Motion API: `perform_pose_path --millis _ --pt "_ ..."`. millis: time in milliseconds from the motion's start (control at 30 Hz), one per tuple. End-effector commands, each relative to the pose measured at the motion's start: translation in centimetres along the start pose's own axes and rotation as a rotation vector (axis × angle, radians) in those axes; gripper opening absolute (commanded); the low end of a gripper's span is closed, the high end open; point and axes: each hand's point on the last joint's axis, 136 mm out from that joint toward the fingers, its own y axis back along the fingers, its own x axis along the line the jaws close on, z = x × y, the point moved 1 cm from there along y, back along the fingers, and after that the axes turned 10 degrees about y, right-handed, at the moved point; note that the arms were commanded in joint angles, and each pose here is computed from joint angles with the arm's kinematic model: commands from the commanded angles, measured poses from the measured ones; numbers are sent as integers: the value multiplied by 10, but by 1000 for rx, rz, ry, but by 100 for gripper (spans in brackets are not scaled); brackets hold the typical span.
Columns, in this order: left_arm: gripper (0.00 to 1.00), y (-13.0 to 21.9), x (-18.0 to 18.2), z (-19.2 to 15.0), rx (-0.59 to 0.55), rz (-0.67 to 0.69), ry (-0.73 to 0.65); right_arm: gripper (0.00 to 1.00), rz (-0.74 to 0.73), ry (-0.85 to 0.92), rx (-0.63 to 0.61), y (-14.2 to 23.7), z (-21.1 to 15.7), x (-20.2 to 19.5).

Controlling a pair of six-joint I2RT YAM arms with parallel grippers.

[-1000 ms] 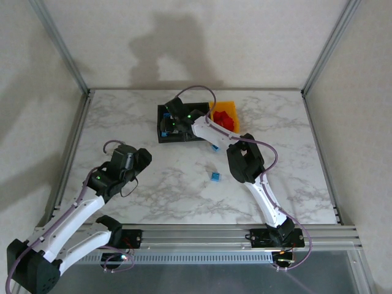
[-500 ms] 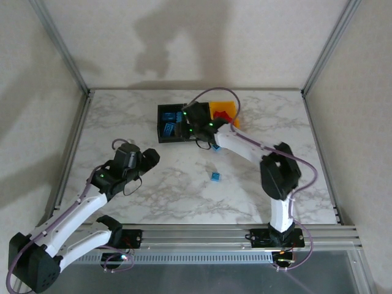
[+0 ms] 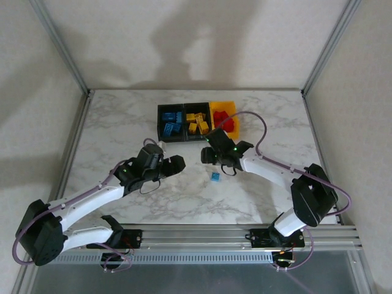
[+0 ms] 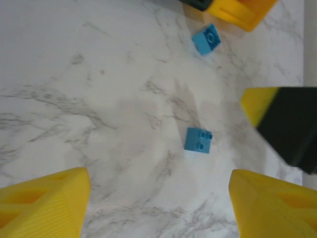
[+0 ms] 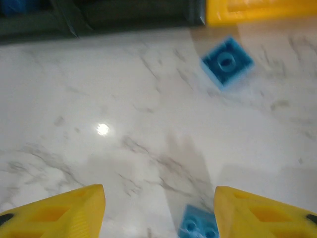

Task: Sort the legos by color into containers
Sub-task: Pick up the lego from the center of the table.

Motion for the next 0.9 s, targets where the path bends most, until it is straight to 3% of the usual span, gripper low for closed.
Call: perform_pose_path --millis 0,267,500,733,867 --pt "74 1 -22 -4 34 -82 -51 60 -31 -73 49 -2 -25 -13" --pt "74 1 -12 -6 26 -56 -47 59 -50 -115 156 -28 -67 -19" --pt "73 -1 -6 -4 15 -32 -38 57 -29 -117 181 -45 -71 -11" --pt "73 3 0 -1 -14 -12 -23 34 -26 -98 211 -53 -78 -7" --pt "73 7 11 8 -68 32 12 23 -19 -75 177 -42 -64 -3"
